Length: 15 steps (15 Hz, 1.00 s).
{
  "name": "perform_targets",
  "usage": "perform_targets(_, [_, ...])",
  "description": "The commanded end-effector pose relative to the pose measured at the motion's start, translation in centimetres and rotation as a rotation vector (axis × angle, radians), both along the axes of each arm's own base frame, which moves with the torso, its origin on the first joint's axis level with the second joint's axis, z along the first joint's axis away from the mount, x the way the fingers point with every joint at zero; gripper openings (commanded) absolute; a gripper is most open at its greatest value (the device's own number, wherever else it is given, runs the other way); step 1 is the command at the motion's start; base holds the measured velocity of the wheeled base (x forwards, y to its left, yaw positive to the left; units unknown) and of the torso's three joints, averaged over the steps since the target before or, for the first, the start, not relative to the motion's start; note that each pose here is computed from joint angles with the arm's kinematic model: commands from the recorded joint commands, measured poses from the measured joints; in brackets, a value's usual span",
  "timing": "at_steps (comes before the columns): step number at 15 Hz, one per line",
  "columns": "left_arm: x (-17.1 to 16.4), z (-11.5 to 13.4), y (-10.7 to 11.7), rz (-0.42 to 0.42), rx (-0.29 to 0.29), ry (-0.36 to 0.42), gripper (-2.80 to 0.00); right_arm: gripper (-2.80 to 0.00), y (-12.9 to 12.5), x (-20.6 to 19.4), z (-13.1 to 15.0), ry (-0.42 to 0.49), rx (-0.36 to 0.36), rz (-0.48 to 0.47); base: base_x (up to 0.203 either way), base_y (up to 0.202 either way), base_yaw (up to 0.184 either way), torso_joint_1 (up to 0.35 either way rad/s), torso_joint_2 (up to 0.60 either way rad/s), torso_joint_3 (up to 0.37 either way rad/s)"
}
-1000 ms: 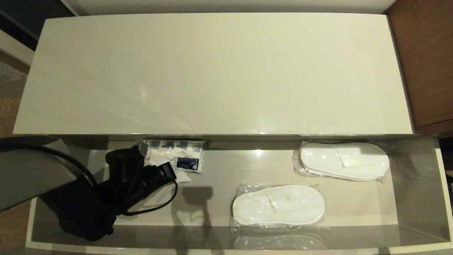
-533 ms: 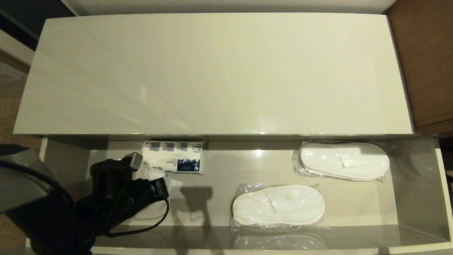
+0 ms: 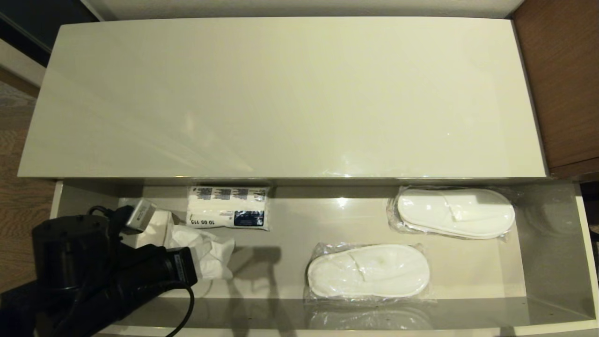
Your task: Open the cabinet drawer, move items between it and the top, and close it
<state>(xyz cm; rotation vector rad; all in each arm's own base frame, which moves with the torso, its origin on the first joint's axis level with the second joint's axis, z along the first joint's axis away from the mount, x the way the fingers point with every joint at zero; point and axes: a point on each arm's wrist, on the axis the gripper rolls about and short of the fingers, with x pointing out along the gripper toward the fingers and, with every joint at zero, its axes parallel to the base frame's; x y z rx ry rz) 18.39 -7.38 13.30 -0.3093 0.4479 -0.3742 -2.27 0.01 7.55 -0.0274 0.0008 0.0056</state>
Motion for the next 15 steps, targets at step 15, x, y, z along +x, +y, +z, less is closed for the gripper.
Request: perform_targets(15, [-1.6, 10.2, 2.7, 0.159, 0.072, -0.325, -2.80, -2.80, 0.0, 0.0, 0.0, 0.001, -0.003, 0.001, 0.000, 0.000, 0.000, 0.000, 0.00, 0.000])
